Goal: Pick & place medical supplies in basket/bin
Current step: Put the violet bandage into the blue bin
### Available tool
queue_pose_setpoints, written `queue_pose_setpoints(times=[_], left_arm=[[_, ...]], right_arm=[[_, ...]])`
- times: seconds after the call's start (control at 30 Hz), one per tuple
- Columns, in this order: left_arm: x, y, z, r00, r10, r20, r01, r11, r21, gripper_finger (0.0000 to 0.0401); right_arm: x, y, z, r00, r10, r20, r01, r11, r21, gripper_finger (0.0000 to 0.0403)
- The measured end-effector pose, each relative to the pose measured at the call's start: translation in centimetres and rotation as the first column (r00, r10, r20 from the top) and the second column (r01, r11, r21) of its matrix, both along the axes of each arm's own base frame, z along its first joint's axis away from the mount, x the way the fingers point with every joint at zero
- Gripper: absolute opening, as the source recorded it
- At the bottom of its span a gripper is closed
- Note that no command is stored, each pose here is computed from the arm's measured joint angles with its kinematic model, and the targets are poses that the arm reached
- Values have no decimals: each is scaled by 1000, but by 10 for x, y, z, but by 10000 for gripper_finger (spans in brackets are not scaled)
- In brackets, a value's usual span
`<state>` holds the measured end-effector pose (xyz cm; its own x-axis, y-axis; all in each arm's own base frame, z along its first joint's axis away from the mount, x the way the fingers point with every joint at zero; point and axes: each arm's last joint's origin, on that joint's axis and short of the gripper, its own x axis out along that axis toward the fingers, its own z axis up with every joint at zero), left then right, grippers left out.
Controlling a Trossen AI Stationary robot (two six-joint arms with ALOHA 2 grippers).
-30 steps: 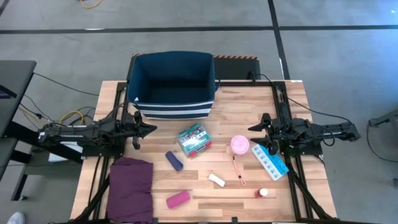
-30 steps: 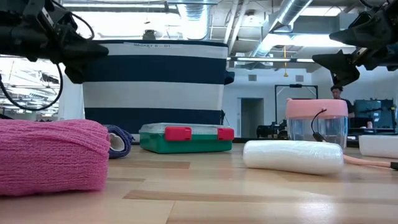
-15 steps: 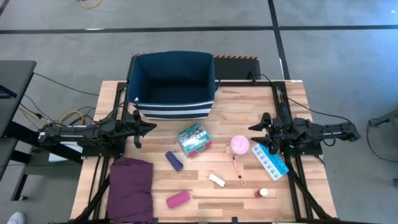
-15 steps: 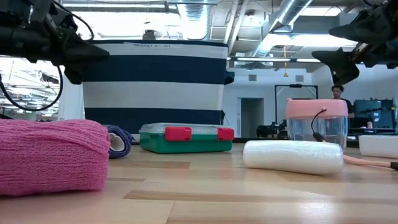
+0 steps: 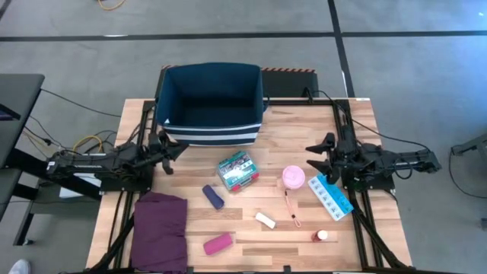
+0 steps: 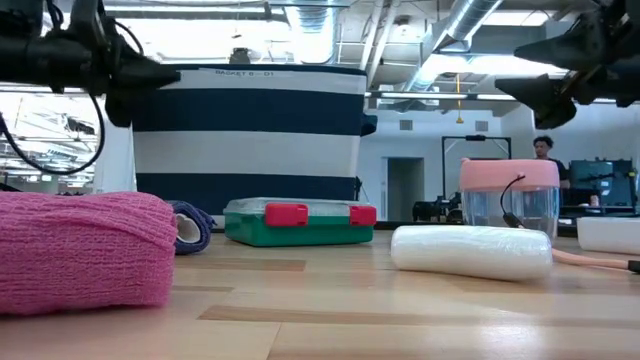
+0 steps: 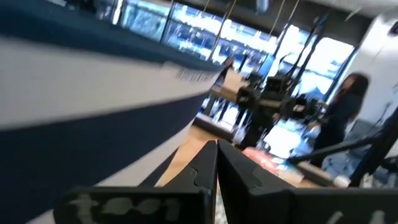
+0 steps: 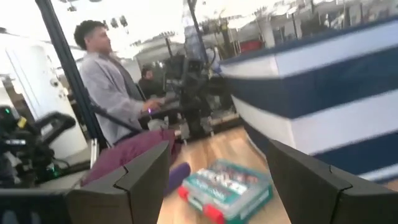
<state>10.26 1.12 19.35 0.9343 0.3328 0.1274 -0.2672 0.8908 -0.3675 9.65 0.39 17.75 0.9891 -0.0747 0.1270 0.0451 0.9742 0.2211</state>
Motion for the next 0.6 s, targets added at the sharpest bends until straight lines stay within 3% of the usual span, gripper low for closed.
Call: queue_pose_setpoints(times=[0.3,0.43,0.6], left_arm=[[-2,-2,13,994,-34,101,21,991,132,0],[-2,-3,14,991,-78,106,61,986,154,0],[-7,-6,34,965,-163,206,119,971,208,0]], right_arm=[[-1,-1,4,999,-13,45,9,997,80,260],[0,-1,0,1000,-12,4,12,997,79,260],[0,-2,-2,1000,-28,-14,28,999,43,260]])
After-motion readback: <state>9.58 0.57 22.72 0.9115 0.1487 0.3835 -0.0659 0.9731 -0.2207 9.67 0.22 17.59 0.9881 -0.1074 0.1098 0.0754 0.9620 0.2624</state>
